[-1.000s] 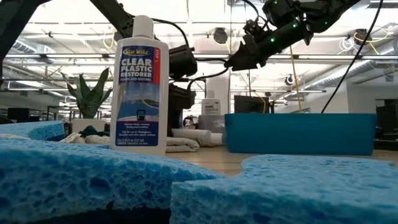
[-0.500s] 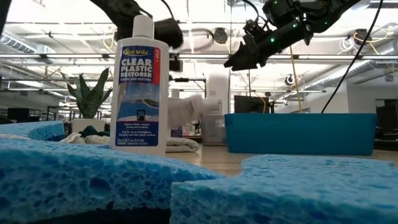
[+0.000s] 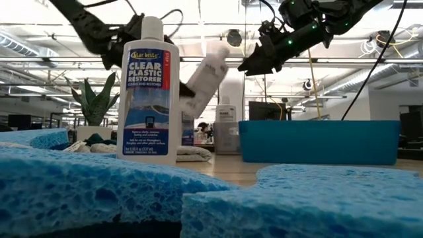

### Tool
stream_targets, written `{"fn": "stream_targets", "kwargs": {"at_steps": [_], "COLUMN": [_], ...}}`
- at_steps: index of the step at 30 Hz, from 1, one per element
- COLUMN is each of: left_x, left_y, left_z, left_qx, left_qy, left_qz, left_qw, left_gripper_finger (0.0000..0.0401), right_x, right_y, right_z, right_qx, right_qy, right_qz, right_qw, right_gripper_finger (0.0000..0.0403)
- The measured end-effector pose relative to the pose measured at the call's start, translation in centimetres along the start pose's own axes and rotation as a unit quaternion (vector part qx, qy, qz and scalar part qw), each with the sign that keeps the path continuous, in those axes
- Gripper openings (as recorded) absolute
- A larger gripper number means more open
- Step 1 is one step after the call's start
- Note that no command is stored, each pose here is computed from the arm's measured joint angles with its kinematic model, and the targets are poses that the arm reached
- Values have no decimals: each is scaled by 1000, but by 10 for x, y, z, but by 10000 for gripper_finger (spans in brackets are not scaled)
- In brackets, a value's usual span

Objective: Pick & Place Kitchen Items
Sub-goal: Put the white clear plastic restorer into the left black bin

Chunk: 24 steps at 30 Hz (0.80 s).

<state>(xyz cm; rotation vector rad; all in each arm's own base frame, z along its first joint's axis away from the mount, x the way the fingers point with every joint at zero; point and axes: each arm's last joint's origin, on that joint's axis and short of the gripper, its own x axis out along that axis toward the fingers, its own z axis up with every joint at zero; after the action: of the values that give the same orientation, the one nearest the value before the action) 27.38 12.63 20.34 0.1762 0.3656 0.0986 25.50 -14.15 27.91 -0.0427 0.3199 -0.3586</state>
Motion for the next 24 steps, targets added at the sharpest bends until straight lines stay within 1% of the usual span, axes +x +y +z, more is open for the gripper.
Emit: {"fn": "stream_targets", "kwargs": {"at_steps": [2, 4, 7, 12, 18, 21, 24], "left_x": [3, 4, 9, 15, 17, 17, 16], "left_y": [-2, -3, -6, -7, -6, -5, -3], "left_z": [0, 0, 2, -3, -1, 2, 0], "left_qx": [-2, -8, -2, -3, 3, 9, 7], "left_qy": [-26, -33, -47, -46, -66, -79, -74], "left_qz": [0, -3, -7, -7, 0, 4, 5], "left_qw": [1000, 999, 999, 999, 998, 997, 997], "left_gripper_finger": [81, 81, 81, 81, 81, 82, 82], "right_x": [1, 1, 1, 4, 23, 34, 37], "right_y": [5, 10, 19, 36, 50, 51, 51], "right_z": [2, 5, 12, 21, 14, 10, 12], "right_qx": [-4, -10, -20, -40, -37, -38, -42], "right_qy": [-10, -28, -61, -107, -124, -135, -162], "right_qz": [27, 55, 86, 109, 128, 127, 123], "right_qw": [1000, 998, 994, 987, 983, 982, 978], "right_gripper_finger": [325, 325, 325, 325, 321, 308, 286]}}
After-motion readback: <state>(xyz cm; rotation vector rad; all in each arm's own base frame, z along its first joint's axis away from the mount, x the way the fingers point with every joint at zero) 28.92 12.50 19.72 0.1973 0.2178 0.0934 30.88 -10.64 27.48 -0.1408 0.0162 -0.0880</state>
